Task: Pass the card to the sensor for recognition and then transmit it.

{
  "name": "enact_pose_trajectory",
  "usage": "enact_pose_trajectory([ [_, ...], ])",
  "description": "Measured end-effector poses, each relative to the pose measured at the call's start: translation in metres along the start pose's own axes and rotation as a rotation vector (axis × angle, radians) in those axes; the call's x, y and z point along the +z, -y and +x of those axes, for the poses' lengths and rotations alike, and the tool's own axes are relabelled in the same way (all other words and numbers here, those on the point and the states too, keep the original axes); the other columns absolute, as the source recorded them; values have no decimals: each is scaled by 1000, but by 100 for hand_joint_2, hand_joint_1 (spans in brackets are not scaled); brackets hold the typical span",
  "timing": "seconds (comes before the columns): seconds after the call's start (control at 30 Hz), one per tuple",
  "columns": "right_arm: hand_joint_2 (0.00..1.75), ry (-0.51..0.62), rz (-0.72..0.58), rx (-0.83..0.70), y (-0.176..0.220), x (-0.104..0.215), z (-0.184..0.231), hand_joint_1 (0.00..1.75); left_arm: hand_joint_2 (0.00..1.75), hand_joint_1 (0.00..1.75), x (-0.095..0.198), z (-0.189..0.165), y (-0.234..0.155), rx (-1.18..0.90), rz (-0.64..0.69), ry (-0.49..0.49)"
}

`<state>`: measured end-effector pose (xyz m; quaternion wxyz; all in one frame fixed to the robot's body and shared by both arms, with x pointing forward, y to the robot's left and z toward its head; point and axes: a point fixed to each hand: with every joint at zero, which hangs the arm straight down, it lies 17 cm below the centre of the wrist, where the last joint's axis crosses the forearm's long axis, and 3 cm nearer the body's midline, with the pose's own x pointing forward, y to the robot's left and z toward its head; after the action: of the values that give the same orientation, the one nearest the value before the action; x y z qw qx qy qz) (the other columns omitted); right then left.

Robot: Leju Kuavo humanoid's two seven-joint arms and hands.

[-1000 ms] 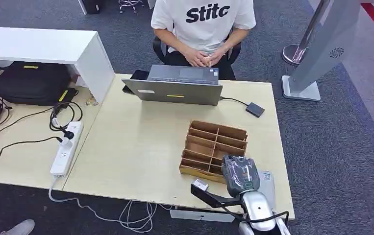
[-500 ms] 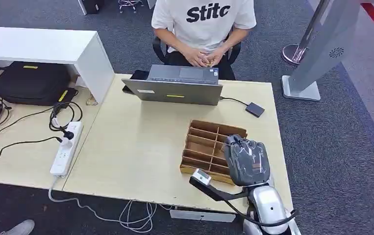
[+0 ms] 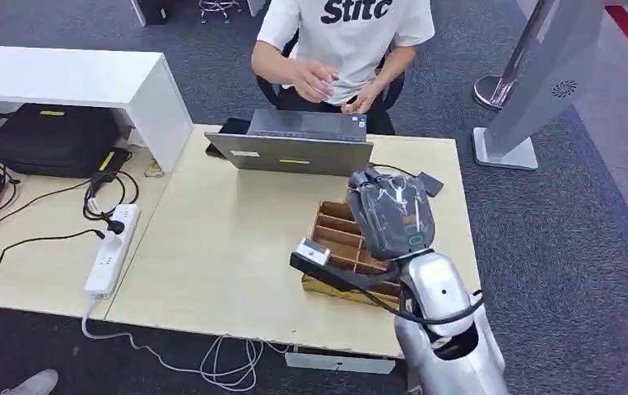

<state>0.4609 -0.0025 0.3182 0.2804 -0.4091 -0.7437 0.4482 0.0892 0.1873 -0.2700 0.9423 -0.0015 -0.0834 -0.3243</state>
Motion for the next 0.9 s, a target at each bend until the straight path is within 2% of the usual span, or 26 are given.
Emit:
enact_pose_trajectory([
  [0.2,175,5,88,-19,-12,-47,8,175,175,0,1,4,2,-88,-13,-3],
  [0.33,175,-28,143,-17,-26,-67,2,175,175,0,2,11,7,-136,-34,9],
  [0.6,175,-56,207,-28,-47,-79,-3,175,175,0,4,15,15,-213,-53,10],
  [0.63,175,-59,209,-35,-48,-79,-3,115,175,0,4,15,15,-220,-53,8],
  [0.67,175,-59,209,-40,-48,-80,-3,7,175,0,4,15,15,-226,-52,5],
  [0.7,175,-60,212,-52,-49,-80,-2,0,175,0,4,15,15,-232,-52,5],
  [0.8,175,-53,216,-141,-52,-79,3,0,175,0,4,15,16,-246,-53,3],
  [0.9,175,-46,230,-300,-54,-78,10,0,175,0,4,15,16,-259,-53,3],
])
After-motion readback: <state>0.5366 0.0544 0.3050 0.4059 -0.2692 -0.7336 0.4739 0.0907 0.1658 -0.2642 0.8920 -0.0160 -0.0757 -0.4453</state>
